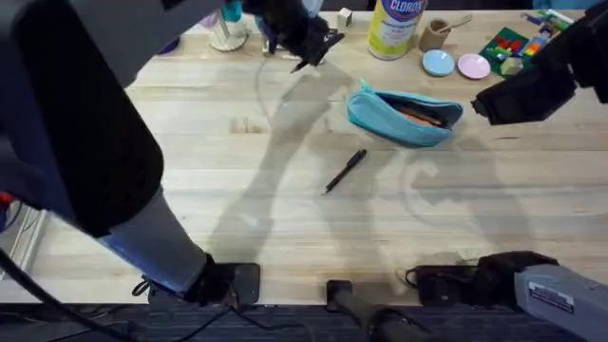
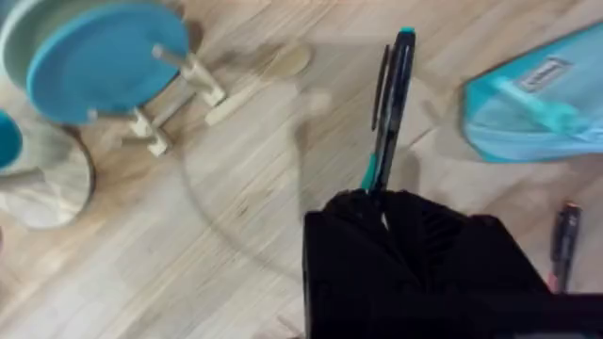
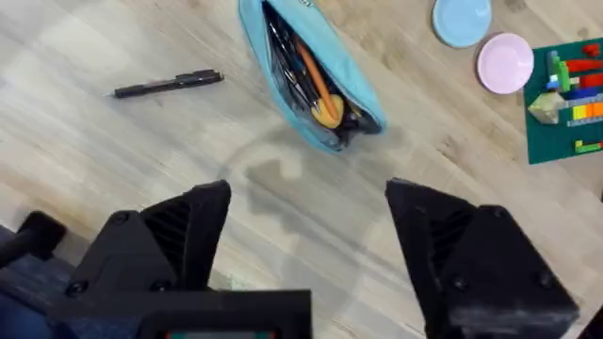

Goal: Unzip the bag, pick up the pens from the table one at a time and place them inside, then zip the bag closed.

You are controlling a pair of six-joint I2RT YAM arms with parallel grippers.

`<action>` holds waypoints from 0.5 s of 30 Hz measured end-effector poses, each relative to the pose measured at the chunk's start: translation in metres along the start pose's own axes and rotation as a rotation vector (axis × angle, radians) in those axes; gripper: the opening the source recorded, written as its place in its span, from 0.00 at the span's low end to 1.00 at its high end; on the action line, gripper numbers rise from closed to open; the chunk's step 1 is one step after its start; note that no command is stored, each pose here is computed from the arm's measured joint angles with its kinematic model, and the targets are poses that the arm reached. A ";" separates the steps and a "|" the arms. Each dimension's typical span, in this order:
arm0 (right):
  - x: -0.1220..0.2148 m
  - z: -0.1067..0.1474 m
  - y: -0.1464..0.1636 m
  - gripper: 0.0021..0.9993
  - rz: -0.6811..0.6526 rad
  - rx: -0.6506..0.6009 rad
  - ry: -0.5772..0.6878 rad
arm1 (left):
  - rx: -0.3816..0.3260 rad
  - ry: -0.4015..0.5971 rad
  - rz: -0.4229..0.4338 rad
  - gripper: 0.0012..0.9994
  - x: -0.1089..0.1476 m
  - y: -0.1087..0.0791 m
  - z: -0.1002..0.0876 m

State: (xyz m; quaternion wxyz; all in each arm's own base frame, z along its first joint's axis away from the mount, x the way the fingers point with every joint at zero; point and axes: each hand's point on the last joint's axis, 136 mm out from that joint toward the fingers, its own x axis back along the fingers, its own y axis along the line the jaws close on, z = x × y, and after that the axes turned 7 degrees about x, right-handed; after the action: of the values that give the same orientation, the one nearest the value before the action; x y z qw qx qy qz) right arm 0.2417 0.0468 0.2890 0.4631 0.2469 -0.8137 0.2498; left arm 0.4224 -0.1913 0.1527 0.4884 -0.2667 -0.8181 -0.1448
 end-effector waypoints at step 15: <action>0.000 0.001 -0.001 1.00 0.005 -0.012 0.004 | -0.402 -0.168 0.247 0.04 0.039 -0.087 -0.049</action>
State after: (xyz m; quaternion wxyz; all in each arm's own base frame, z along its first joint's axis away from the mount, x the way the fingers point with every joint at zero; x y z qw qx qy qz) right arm 0.2418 0.0458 0.2889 0.4655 0.2417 -0.8150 0.2463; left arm 0.3924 -0.2753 0.2119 0.3698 -0.4675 -0.7720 -0.2209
